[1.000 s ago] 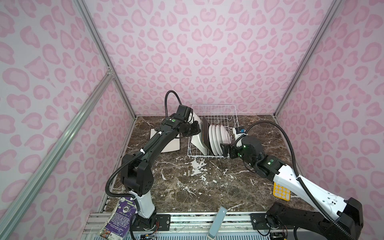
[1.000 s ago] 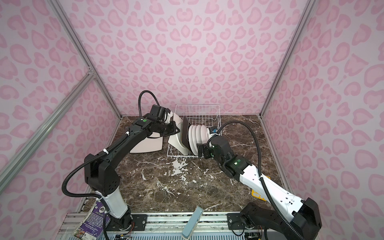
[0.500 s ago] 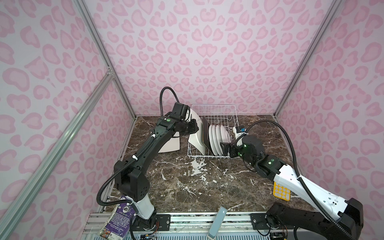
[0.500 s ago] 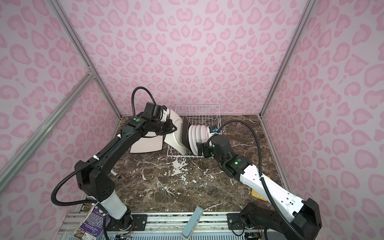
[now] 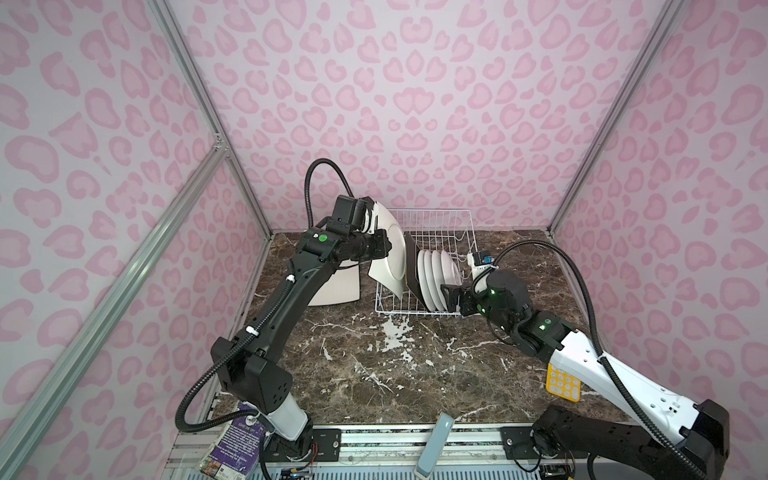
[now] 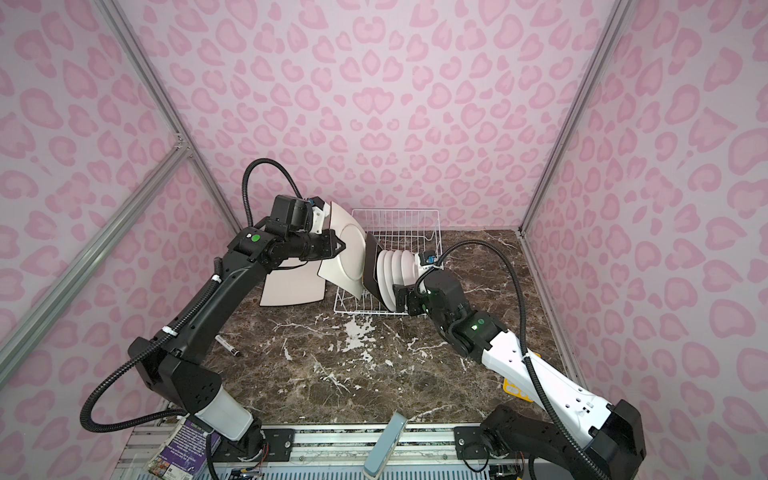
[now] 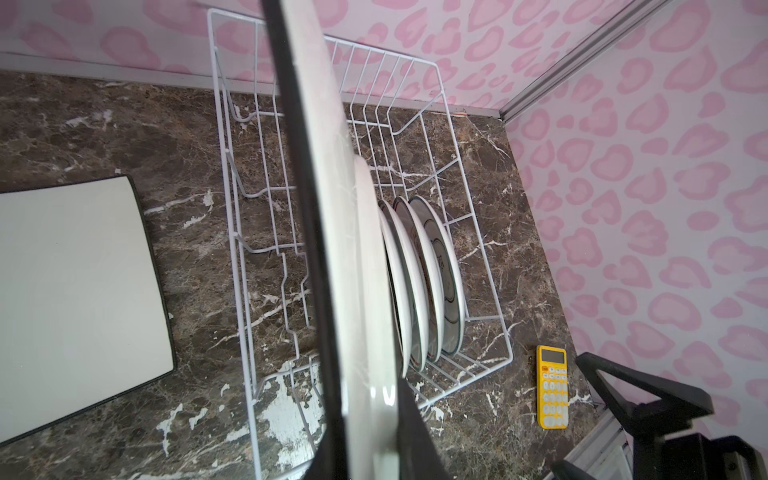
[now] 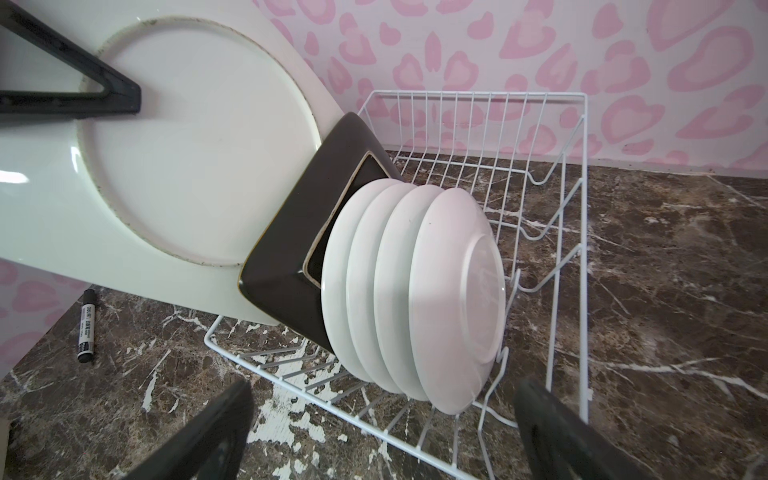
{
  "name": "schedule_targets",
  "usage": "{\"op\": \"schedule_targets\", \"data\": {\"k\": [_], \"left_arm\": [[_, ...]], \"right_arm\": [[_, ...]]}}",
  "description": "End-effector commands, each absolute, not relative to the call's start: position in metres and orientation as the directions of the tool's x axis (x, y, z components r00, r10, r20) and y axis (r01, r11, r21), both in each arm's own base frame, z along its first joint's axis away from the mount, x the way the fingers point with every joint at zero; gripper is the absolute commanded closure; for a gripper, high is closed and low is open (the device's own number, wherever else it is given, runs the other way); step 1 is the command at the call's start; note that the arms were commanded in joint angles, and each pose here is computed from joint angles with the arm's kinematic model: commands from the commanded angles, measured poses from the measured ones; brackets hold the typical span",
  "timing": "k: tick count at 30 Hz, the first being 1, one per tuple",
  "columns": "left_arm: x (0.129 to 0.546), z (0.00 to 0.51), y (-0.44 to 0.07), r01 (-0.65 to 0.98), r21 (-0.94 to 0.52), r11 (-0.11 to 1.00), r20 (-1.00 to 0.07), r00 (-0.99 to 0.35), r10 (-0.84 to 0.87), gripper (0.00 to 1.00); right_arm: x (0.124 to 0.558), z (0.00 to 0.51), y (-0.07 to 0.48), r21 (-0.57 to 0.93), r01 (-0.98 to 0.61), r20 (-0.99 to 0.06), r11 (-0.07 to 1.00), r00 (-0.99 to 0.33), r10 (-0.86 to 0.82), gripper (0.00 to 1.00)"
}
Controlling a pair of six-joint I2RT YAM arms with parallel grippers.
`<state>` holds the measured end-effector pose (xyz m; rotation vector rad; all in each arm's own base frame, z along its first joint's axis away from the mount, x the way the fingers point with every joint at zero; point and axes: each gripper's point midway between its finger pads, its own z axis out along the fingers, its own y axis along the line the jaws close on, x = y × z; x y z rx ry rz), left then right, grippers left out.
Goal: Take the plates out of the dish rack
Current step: 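Lift the square white plate up out of the rack with the left gripper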
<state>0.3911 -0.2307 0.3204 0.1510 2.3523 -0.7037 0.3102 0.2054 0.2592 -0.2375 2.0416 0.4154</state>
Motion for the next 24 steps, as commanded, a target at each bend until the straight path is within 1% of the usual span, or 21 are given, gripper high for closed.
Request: {"op": "schedule_targets", "data": {"k": [1, 11, 18, 24], "left_arm": [[0.395, 0.365, -0.231, 0.373, -0.416, 0.83, -0.748, -0.659, -0.079, 0.96], [0.395, 0.385, -0.214, 0.401, -0.286, 0.87, -0.832, -0.554, -0.018, 0.96], [0.399, 0.414, -0.202, 0.447, -0.098, 0.889, -0.92, -0.382, 0.091, 0.96], [0.392, 0.431, -0.203, 0.515, 0.043, 0.856, -0.951, -0.243, 0.194, 0.96]], "right_arm": [[0.311, 0.259, 0.206, 0.196, -0.336, -0.875, 0.921, -0.484, 0.01, 0.01], [0.312, 0.26, 0.209, 0.205, -0.341, -0.872, 0.918, -0.489, 0.013, 0.01], [0.313, 0.275, 0.21, 0.238, -0.339, -0.87, 0.91, -0.491, 0.044, 0.01], [0.318, 0.287, 0.204, 0.277, -0.325, -0.877, 0.904, -0.47, 0.1, 0.01]]}}
